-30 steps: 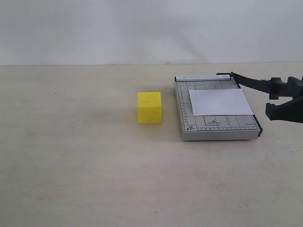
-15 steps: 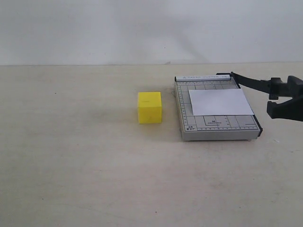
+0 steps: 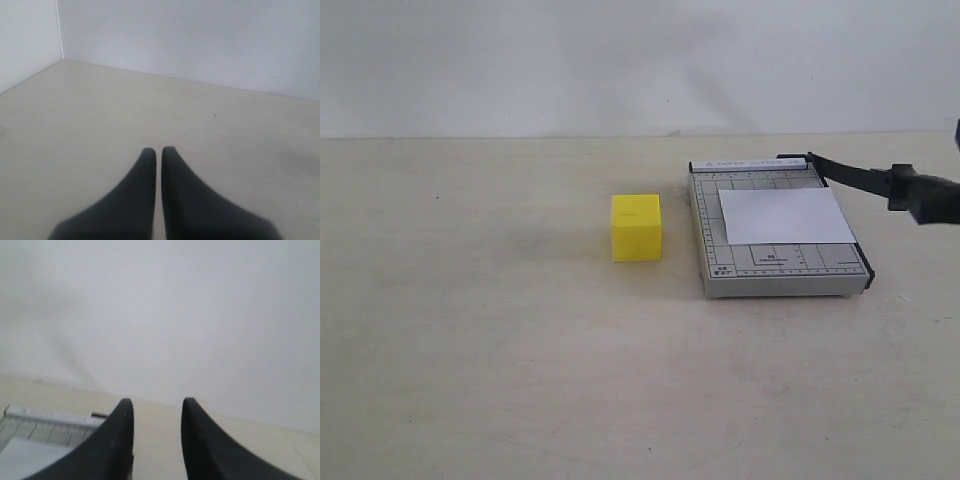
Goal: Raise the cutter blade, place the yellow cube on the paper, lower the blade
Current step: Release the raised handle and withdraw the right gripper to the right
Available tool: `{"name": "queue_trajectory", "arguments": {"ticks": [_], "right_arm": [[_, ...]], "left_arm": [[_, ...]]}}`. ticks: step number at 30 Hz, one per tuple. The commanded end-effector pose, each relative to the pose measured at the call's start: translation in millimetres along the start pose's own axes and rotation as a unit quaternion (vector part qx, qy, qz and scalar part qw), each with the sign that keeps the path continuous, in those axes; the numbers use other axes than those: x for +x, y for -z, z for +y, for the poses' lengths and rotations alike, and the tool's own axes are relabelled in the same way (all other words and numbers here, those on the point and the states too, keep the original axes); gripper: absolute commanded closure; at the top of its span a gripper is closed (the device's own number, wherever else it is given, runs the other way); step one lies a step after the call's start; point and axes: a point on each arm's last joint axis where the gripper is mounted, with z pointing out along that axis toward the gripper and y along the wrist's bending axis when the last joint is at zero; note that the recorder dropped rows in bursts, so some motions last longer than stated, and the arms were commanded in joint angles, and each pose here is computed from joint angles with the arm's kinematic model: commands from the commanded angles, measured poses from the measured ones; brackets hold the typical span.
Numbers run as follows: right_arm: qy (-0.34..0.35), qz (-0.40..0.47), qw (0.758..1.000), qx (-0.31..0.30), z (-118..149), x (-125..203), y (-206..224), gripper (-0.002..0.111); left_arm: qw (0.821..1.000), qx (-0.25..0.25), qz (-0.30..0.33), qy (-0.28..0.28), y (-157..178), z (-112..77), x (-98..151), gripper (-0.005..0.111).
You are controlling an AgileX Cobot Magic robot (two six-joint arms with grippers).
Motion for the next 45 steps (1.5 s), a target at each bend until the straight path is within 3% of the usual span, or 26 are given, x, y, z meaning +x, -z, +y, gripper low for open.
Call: {"name": "queue_trajectory", "arguments": {"ticks": [1, 5, 8, 10, 14, 23, 25, 28, 34, 40, 45], "right_arm": [[-0.034, -0.065, 0.997, 0.036, -15, -27, 18, 0.076], [-0.059, -0.093, 0.993, 0.034, -22, -44, 37, 0.076], [-0.072, -0.091, 0.993, 0.016, -24, -50, 52, 0.076], [-0.085, -0.073, 0.994, -0.004, -23, -51, 62, 0.078], [-0.081, -0.023, 0.995, -0.051, -18, -46, 77, 0.107], [-0.075, 0.057, 0.986, -0.135, -8, -35, 104, 0.108], [-0.054, 0.084, 0.983, -0.153, -5, -30, 105, 0.108], [-0.038, 0.126, 0.975, -0.176, -1, -22, 108, 0.108], [-0.003, 0.181, 0.964, -0.196, 2, -10, 112, 0.108], [-0.018, 0.229, 0.963, -0.14, -4, 11, 113, 0.108], [0.025, 0.243, 0.964, -0.107, -12, 14, 112, 0.108]], "left_arm": [[1.0, 0.001, -0.009, 0.006, 1, -0.3, -2, 0.102], [1.0, 0.001, -0.009, 0.003, 1, -0.3, -2, 0.102], [0.999, -0.007, -0.009, -0.053, 1, 1.0, -2, 0.102], [0.998, -0.007, -0.009, -0.059, 1, 1.1, -2, 0.102], [0.998, -0.007, -0.01, -0.059, 1, 1.0, -3, 0.102], [0.998, -0.007, -0.011, -0.059, 1, 1.0, -3, 0.102], [1.0, -0.001, -0.012, -0.027, 1, 0.0, -3, 0.102], [0.994, 0.023, -0.014, 0.109, 1, -4.0, -4, 0.102], [0.976, 0.052, -0.036, 0.209, 1, -8.0, -9, 0.102], [0.97, 0.062, -0.076, 0.224, 2, -8.0, -17, 0.102], [0.948, 0.084, -0.205, 0.23, 9, -6.1, -39, 0.102]]}}
